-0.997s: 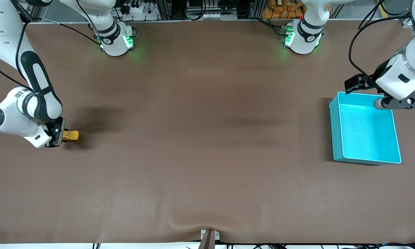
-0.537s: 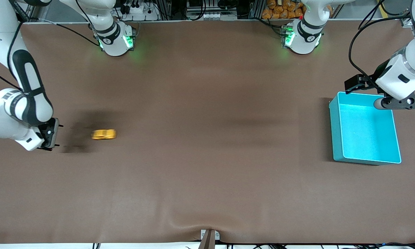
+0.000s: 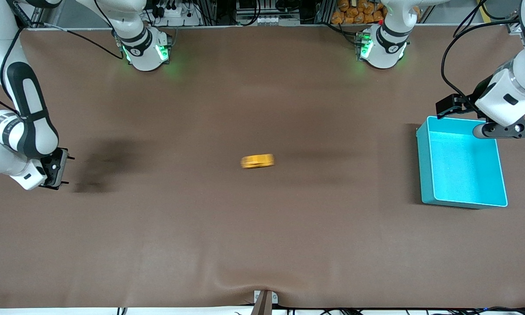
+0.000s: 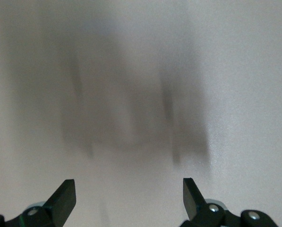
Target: Wind and store yellow beetle car
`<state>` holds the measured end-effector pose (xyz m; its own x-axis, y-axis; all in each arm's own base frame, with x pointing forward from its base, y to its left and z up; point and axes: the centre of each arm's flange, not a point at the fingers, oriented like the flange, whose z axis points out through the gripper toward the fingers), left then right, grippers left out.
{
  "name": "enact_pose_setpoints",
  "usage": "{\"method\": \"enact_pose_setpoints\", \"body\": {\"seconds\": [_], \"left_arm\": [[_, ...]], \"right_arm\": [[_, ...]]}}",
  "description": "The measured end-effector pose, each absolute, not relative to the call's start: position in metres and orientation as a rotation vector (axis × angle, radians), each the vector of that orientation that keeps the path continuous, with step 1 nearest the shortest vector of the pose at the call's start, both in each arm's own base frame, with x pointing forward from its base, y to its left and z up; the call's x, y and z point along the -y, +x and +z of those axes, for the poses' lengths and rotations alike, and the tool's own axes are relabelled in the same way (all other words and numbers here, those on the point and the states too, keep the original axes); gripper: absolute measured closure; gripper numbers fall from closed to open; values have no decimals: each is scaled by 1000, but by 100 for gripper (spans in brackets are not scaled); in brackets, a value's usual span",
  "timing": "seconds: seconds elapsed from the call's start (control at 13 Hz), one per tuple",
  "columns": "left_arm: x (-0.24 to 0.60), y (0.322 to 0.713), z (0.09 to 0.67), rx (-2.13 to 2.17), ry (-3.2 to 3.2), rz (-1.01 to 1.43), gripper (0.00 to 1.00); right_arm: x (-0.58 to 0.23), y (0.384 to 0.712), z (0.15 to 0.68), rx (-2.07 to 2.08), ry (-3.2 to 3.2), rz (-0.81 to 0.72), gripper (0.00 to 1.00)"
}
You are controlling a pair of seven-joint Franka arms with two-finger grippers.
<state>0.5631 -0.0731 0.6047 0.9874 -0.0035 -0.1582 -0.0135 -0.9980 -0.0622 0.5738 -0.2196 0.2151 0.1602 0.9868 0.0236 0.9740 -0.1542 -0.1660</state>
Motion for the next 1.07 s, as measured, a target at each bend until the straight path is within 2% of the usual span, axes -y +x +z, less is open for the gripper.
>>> {"method": "enact_pose_setpoints", "body": {"seconds": [0.54,0.77,1.07], "left_arm": [[72,565,599,35,-3065,258,0],[73,568,582,252,-3034,298,0],[76,570,515,745,-2893,343,0]], "right_arm": [[228,570,214,1909,-2302,118,0],[228,571,215,1907,-2306,111,0],[231,586,232,1909,-2346,60,0]]}}
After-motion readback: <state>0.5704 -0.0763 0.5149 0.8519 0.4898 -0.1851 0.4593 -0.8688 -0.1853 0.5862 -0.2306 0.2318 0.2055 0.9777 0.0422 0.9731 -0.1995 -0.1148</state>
